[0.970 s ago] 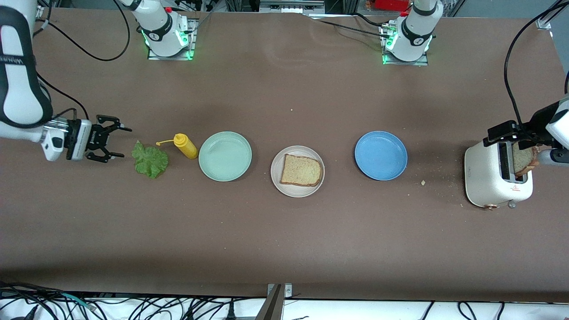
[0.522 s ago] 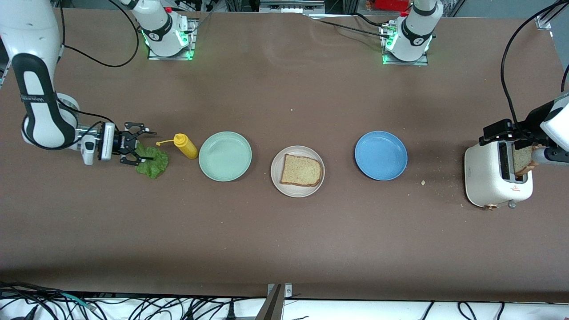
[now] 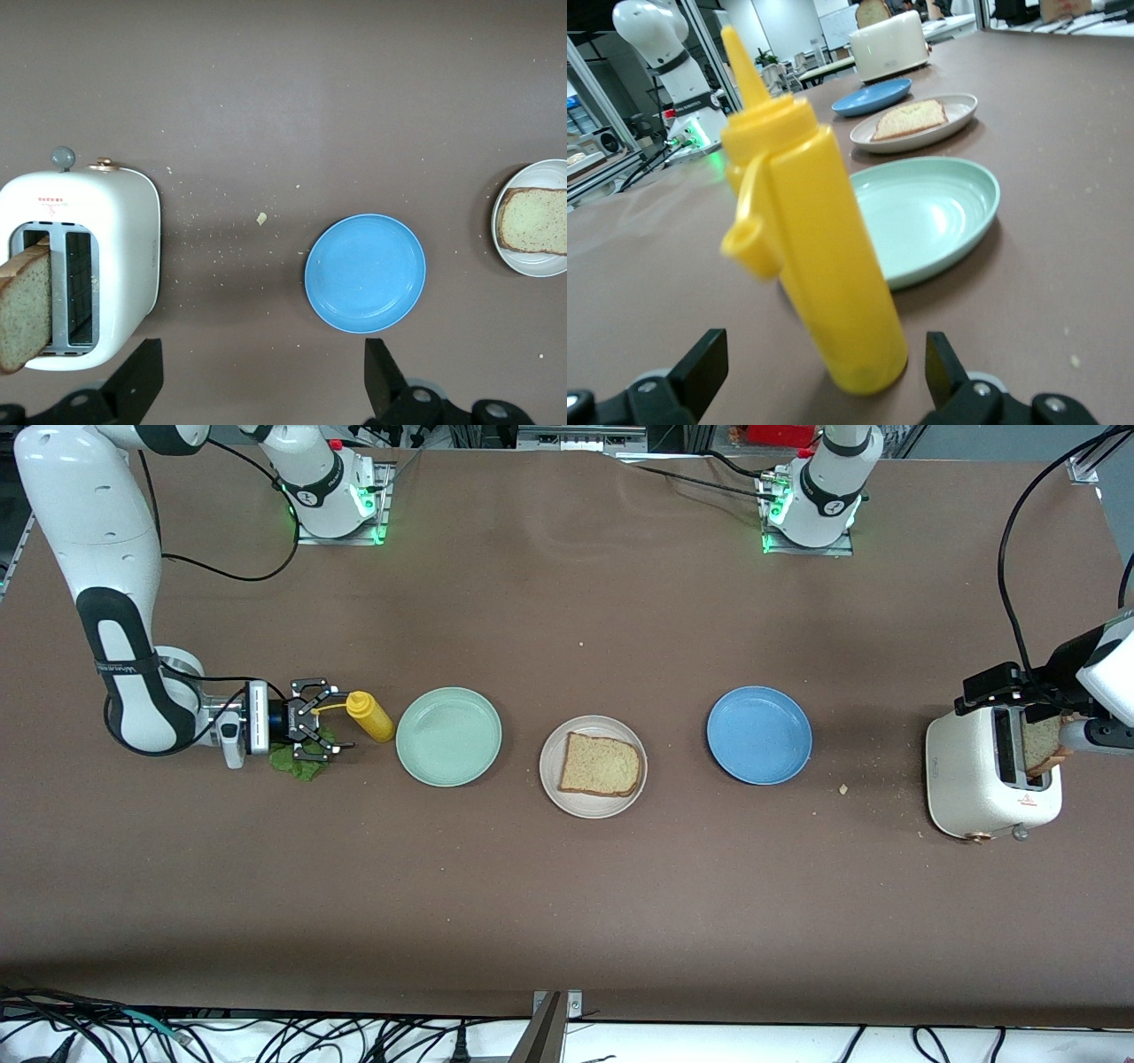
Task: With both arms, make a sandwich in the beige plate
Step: 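Grasp the yellow mustard bottle with the right gripper, then lift the mustard bottle and carry it toward the beige plate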
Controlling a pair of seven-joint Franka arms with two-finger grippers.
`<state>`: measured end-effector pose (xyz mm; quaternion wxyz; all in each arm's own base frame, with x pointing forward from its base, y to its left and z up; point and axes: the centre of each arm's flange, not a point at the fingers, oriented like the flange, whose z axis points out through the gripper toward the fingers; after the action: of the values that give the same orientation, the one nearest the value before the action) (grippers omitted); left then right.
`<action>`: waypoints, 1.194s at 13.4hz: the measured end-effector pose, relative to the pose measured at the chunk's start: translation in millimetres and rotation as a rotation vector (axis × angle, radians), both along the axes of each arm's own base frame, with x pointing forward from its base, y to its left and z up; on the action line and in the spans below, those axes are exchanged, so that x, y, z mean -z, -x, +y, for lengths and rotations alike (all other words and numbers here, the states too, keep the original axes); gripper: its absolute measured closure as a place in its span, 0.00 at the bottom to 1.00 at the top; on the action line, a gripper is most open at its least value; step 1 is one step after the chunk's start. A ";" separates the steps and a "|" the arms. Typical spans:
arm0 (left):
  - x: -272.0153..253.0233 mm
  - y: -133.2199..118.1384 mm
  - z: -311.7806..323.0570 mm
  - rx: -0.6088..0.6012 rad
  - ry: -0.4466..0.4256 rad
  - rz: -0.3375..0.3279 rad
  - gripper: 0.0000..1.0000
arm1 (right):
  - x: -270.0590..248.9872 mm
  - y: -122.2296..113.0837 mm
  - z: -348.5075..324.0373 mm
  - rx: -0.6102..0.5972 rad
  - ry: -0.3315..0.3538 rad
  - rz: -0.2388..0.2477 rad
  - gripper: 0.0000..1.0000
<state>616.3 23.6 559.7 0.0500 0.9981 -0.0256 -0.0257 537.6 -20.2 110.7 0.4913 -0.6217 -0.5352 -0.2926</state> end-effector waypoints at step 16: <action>0.8 0.1 0.2 0.001 -0.007 0.002 0.00 | 13.6 0.2 36.0 0.003 -0.167 0.000 0.71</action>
<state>616.2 23.8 558.9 0.0467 0.9982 -0.0262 -0.0268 537.4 15.8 97.1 0.5411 -0.5793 -0.5082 -0.3367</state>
